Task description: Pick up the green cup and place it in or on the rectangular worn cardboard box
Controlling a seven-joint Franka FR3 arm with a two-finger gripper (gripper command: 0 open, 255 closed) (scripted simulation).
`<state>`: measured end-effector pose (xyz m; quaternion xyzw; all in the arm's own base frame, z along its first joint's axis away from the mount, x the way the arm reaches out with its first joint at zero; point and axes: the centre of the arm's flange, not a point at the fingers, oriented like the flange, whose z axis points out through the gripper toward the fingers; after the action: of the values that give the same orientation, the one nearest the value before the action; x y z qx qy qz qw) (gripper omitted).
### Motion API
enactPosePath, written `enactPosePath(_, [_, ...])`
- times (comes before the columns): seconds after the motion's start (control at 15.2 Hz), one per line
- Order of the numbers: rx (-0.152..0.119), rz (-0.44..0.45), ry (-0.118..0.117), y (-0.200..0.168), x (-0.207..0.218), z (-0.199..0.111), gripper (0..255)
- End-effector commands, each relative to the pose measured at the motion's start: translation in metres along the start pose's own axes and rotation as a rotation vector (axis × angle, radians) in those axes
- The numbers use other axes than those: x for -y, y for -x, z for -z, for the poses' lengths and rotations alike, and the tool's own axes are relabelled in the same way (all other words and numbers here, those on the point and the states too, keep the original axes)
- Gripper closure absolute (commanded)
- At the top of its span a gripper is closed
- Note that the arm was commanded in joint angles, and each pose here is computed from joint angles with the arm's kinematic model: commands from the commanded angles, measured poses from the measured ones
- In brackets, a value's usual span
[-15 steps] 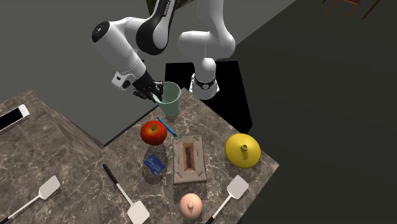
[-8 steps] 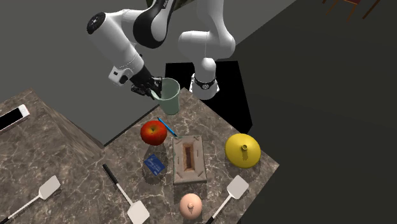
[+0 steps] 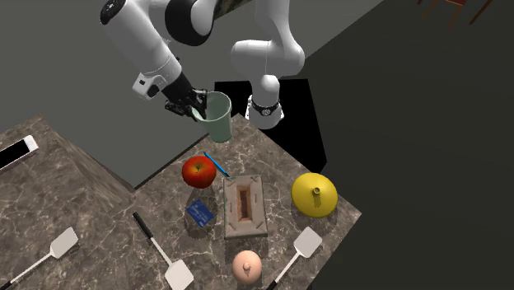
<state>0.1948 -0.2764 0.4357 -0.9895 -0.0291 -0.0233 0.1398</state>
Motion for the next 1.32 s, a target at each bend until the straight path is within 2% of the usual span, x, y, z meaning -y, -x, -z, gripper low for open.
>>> enactPosePath(0.0, [0.0,0.0,0.0,-0.001,0.004,0.011,255])
enactPosePath(1.19, [0.0,0.0,0.0,-0.006,0.029,0.099,255])
enactPosePath(1.25, [0.0,0.0,0.0,-0.019,0.032,0.1,255])
